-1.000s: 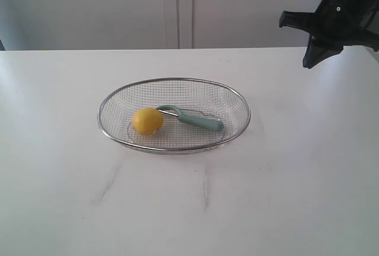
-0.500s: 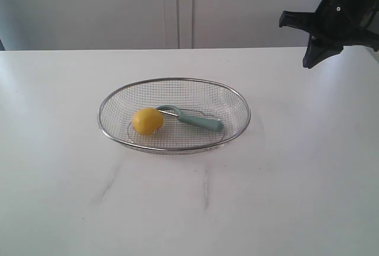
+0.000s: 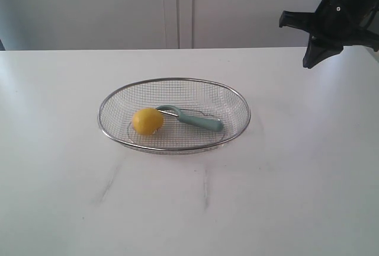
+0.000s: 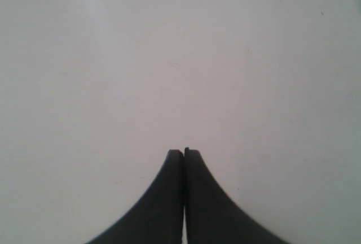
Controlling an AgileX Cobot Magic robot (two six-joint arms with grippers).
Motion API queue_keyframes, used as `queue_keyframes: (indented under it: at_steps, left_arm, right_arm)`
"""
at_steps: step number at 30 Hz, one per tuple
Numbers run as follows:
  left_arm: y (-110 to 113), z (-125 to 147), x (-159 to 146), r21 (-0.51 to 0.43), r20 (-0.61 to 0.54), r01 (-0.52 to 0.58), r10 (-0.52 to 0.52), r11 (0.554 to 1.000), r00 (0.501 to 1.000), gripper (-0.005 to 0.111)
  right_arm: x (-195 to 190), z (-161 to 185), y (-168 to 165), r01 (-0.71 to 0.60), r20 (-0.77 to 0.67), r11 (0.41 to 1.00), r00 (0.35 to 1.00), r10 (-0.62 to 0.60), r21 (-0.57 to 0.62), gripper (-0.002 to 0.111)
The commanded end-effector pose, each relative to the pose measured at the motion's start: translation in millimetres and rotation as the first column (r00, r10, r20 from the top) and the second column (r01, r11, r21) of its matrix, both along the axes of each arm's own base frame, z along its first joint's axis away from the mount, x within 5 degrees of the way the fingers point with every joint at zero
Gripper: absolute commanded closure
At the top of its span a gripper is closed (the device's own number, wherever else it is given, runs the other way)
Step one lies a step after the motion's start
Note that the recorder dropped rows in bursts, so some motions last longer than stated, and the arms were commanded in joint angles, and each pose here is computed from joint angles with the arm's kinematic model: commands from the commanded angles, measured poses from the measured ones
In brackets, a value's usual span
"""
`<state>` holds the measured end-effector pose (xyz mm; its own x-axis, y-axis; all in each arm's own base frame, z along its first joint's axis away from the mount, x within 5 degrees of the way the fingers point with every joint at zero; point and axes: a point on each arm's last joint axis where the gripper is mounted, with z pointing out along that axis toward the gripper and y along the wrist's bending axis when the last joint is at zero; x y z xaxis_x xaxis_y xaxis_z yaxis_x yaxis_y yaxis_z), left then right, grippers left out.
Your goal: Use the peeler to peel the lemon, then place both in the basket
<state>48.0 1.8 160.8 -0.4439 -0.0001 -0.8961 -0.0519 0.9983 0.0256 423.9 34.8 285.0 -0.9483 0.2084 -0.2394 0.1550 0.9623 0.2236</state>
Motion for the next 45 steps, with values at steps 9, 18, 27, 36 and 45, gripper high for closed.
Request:
queue_keyframes:
  at_steps: [9, 18, 27, 36, 45]
  left_arm:
    - [0, -4, -1, -0.005, -0.016, -0.004, 0.004, 1.000, 1.000, 0.107]
    - [0, -4, -1, -0.005, -0.016, -0.004, 0.004, 1.000, 1.000, 0.107]
    - [0, -4, -1, -0.005, -0.016, -0.004, 0.004, 1.000, 1.000, 0.107]
    - [0, -4, 0, -0.004, -0.014, -0.004, 0.004, 1.000, 1.000, 0.107]
    - [0, -4, 0, -0.004, -0.014, -0.004, 0.004, 1.000, 1.000, 0.107]
  right_arm:
    - [0, 6, -3, 0.009, 0.027, 1.000, 1.000, -0.009, -0.003, 0.108]
    - [0, 6, -4, 0.009, 0.028, 1.000, 1.000, -0.009, -0.008, 0.108]
    - [0, 6, -6, -0.051, 0.039, 0.997, 0.998, 0.054, -0.059, 0.108]
    - [-2, 5, -10, -0.062, 0.015, 0.992, 0.998, 0.064, -0.108, 0.108]
    - [-3, 7, -14, -0.063, 0.020, 0.987, 0.998, 0.067, -0.149, 0.108]
